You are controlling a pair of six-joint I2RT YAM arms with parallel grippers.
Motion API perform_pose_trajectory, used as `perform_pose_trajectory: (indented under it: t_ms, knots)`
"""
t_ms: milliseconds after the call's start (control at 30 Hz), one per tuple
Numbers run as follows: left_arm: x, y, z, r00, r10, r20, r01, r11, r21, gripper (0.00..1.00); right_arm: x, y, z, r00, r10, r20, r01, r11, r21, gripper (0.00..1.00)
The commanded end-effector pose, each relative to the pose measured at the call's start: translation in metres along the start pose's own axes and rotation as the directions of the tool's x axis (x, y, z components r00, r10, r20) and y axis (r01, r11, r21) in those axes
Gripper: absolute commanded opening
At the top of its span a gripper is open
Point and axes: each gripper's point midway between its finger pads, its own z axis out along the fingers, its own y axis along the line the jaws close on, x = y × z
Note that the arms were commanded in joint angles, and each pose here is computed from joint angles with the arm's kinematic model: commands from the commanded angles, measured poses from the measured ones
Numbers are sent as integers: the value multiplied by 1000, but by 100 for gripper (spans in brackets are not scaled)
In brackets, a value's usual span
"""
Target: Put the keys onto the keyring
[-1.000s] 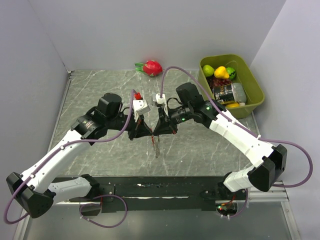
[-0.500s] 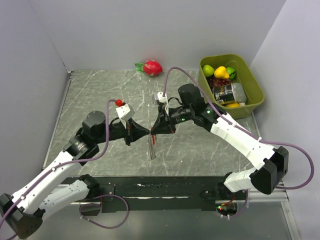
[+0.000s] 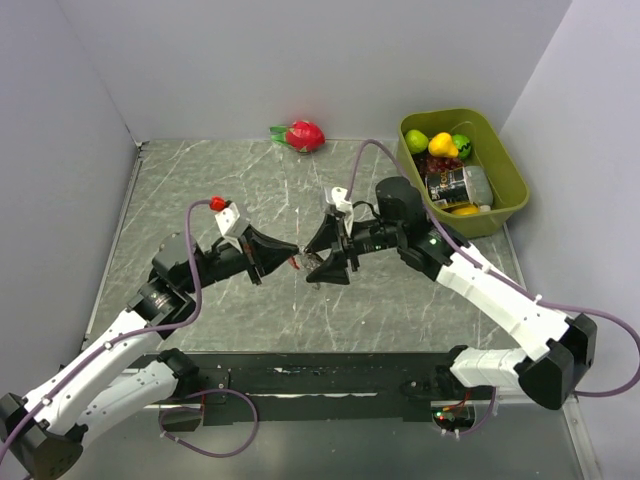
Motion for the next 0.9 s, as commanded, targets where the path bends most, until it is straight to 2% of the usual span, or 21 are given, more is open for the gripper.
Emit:
perform_pose_trajectory:
  t_ms: [0, 167, 267, 400, 567, 700, 867]
  knots:
    - [-33, -15, -6, 988, 54, 147, -61, 997, 47, 1, -28, -6, -16, 991, -78, 112, 67, 993, 96, 75]
    - [-35, -26, -10, 984, 62, 170, -80, 992, 97, 1, -52, -1, -35, 959, -105, 264, 75, 990, 121, 80]
    - [-36, -29, -11, 981, 68, 179, -89, 990, 113, 1, -58, 6, -37, 948, -75, 309, 49, 995, 91, 80]
    - [-37, -31, -9, 982, 68, 178, -92, 987, 130, 1, -71, 17, -37, 929, -80, 362, 78, 997, 20, 76]
    - [-39, -32, -9, 980, 69, 184, -94, 987, 132, 1, -65, 18, -27, 939, -24, 343, 43, 998, -46, 70]
    - [-39, -35, -10, 981, 74, 182, -102, 984, 149, 1, -57, 11, -17, 949, 8, 316, 11, 998, -57, 66]
    - [-39, -38, -11, 981, 73, 181, -104, 981, 165, 1, -53, 2, -11, 948, 35, 316, -19, 998, -56, 57]
